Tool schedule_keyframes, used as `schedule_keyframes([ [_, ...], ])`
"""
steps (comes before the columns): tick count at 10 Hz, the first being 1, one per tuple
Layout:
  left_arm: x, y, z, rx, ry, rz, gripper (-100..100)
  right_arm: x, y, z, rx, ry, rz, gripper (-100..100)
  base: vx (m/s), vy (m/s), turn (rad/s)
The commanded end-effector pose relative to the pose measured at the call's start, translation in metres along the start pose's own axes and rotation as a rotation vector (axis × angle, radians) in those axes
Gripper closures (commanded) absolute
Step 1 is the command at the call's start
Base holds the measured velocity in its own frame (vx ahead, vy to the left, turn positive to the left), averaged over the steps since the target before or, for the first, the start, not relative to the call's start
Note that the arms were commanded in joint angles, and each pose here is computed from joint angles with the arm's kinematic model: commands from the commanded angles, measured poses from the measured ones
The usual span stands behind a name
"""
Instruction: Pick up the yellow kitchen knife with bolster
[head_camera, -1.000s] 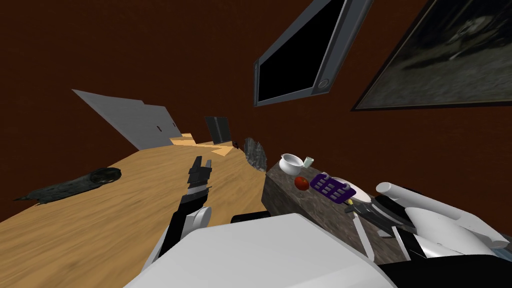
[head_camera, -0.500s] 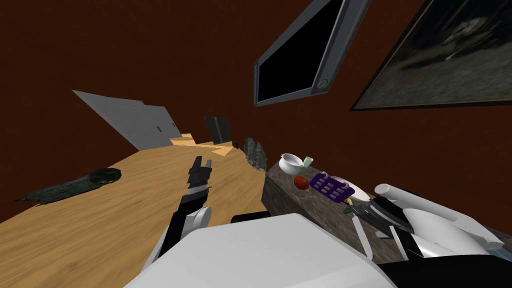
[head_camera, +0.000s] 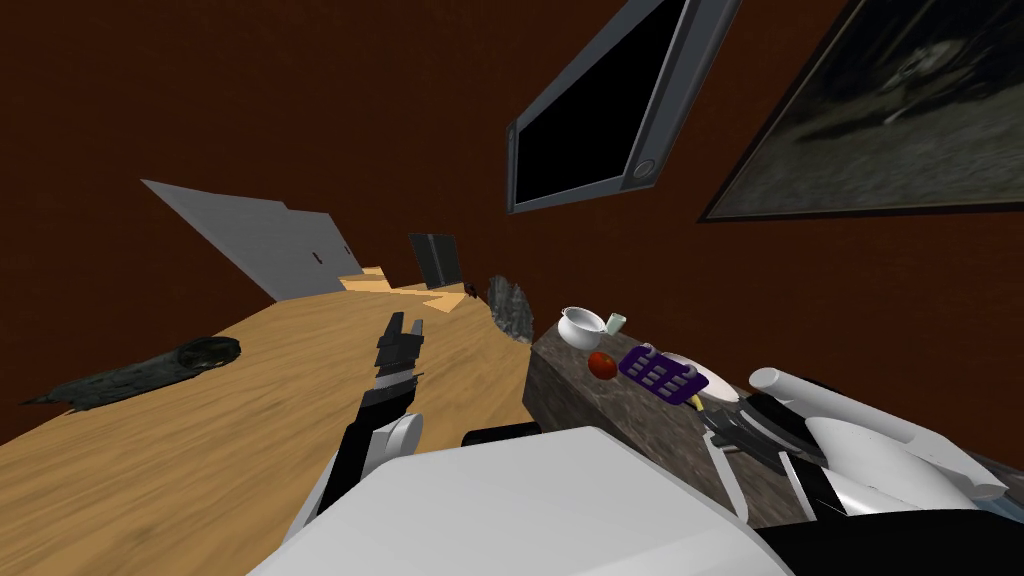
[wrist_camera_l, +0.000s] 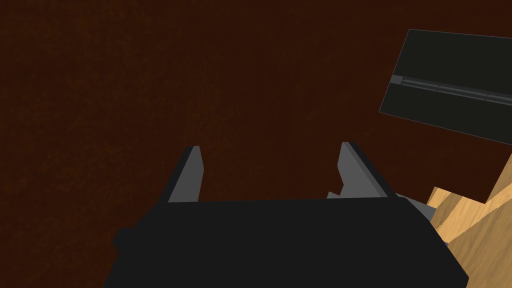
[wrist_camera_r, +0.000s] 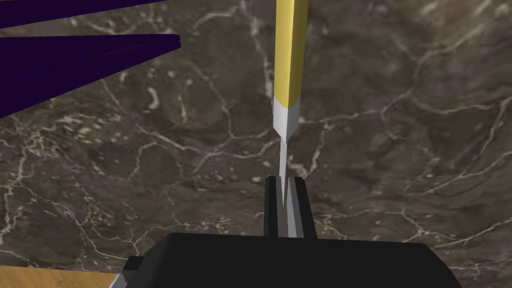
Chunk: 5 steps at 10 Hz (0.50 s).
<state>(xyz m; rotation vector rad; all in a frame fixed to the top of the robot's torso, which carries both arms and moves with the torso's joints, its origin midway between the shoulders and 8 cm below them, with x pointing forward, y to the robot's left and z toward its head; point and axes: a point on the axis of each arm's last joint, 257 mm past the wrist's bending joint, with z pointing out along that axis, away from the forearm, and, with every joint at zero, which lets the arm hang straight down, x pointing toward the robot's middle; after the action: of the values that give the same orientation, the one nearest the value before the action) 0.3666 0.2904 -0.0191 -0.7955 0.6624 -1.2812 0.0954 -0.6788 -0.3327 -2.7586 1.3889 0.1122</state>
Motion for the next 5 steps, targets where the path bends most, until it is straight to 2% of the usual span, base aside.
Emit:
schedule_keyframes([
  [1, 0.000, 0.000, 0.000, 0.000, 0.000, 0.000, 0, 0.000, 0.000, 0.000, 0.000, 0.000, 0.000, 100, 0.000, 0.000, 0.000],
  [2, 0.000, 0.000, 0.000, 0.000, 0.000, 0.000, 0, 0.000, 0.000, 0.000, 0.000, 0.000, 0.000, 0, 0.000, 0.000, 0.000],
  [3, 0.000, 0.000, 0.000, 0.000, 0.000, 0.000, 0, 0.018, -0.018, -0.005, 0.048, 0.059, -0.024, -100, -0.061, 0.000, -0.041],
  [5, 0.000, 0.000, 0.000, 0.000, 0.000, 0.000, 0, 0.024, -0.025, -0.007, 0.066, 0.082, -0.032, -100, -0.087, -0.009, -0.016],
])
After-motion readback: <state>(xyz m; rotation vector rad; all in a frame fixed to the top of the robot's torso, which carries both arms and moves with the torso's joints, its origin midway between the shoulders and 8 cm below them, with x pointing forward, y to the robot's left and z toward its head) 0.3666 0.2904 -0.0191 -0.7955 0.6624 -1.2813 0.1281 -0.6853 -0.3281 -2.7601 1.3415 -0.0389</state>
